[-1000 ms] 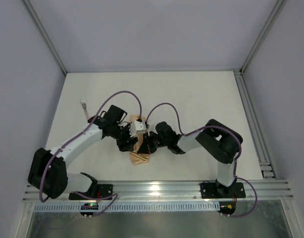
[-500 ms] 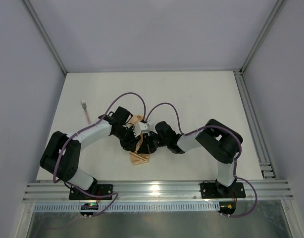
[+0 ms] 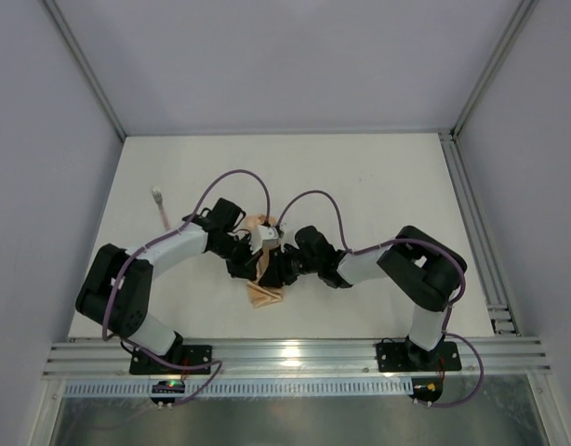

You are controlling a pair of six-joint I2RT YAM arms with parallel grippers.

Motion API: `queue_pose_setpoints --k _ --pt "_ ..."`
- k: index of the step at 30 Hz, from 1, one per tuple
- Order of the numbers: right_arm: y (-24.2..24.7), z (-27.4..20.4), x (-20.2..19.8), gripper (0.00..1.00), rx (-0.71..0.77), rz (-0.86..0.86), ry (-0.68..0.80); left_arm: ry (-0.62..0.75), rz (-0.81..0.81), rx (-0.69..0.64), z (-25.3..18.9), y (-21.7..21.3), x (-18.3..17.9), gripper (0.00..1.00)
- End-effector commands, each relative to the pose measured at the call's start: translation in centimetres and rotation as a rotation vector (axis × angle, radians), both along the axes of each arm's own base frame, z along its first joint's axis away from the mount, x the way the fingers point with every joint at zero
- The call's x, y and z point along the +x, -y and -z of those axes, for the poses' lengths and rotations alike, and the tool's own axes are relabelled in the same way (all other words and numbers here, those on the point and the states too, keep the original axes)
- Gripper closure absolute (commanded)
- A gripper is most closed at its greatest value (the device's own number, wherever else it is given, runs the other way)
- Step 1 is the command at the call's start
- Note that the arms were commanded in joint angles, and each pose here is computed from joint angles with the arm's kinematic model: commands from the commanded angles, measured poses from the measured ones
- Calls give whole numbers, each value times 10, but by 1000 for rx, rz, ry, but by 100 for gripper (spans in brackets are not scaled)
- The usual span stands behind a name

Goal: Fold the napkin into a case and place the utensils inside
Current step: Stuff the top corner of the smaller-rectangle-folded napkin at the center of the board.

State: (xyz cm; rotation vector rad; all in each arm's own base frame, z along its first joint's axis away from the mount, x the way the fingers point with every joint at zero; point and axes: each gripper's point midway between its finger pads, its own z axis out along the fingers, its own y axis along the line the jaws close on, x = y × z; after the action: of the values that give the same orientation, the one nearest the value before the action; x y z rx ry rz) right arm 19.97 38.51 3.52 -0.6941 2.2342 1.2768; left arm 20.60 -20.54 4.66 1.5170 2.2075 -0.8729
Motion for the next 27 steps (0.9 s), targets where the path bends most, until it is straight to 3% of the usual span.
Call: queue_pose_setpoints --k 1,11,23,26,27 --pt "-6 -21 12 62 66 16 96 25 -21 -81 -14 4 6 100" --pt "-11 -23 11 52 118 8 104 9 -51 -86 -9 4 9 100" --pt "-21 -7 -5 53 103 -15 50 2 -99 -56 -5 4 20 98" --pt "-23 -6 -5 63 110 -12 43 3 -101 -55 -5 4 20 98" --pt "-23 -6 -4 74 111 -7 44 4 -101 -56 -5 4 20 98"
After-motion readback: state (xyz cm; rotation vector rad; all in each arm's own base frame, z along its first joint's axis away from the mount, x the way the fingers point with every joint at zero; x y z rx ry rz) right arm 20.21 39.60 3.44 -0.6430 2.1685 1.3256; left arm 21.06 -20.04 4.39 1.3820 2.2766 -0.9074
